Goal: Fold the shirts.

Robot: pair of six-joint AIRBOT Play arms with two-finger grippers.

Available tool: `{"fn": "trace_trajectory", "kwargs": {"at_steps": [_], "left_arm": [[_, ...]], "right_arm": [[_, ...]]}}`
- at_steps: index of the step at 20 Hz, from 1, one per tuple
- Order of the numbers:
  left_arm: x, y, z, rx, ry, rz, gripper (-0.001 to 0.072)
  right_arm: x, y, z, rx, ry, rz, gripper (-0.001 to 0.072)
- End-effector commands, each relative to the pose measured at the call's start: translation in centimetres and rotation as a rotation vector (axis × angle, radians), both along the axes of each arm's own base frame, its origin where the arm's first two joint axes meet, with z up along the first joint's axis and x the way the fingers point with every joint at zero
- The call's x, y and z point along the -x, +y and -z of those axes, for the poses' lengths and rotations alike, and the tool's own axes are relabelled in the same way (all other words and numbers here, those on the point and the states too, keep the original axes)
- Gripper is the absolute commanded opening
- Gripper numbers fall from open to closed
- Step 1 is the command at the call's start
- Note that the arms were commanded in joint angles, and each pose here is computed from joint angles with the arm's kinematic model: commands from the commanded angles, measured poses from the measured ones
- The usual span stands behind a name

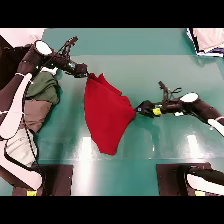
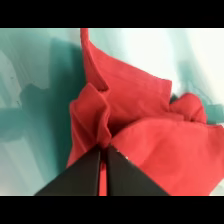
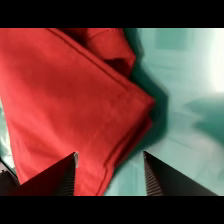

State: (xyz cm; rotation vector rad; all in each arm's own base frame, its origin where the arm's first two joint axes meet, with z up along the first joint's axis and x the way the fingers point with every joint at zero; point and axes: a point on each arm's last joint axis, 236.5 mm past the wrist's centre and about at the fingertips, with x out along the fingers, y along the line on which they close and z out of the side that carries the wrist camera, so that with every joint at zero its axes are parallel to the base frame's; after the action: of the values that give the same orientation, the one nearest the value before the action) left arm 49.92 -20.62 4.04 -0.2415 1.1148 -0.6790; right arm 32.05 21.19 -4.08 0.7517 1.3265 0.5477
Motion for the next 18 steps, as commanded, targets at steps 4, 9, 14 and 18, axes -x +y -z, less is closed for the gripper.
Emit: {"fn": "trace_trajectory", "kwargs": {"at_steps": [4,9,14,18], "left_arm": [[0.6,0.0,0.0,0.0,0.025,0.006,0.0023],[1.0,0.0,-0.6,0.0,0.032,0.015,0.0023],[-0.2,1.0,-15.2,0.042,-0.353,-0.075,0.0023],[6.4,2.0,-32.0,0.097,-0.718,-0.072,0.0023]], "right_arm": [[-0.9,3.2,0.5,-0.014,-0.006,-0.069,0.0355],[-2.6,2.7,-2.3,0.033,-0.136,-0.111,0.0012],[-4.8,1.7,-14.1,0.091,-0.494,-0.141,0.0011],[-4.6,0.3,-29.1,0.134,-0.879,-0.103,0.0011]]}}
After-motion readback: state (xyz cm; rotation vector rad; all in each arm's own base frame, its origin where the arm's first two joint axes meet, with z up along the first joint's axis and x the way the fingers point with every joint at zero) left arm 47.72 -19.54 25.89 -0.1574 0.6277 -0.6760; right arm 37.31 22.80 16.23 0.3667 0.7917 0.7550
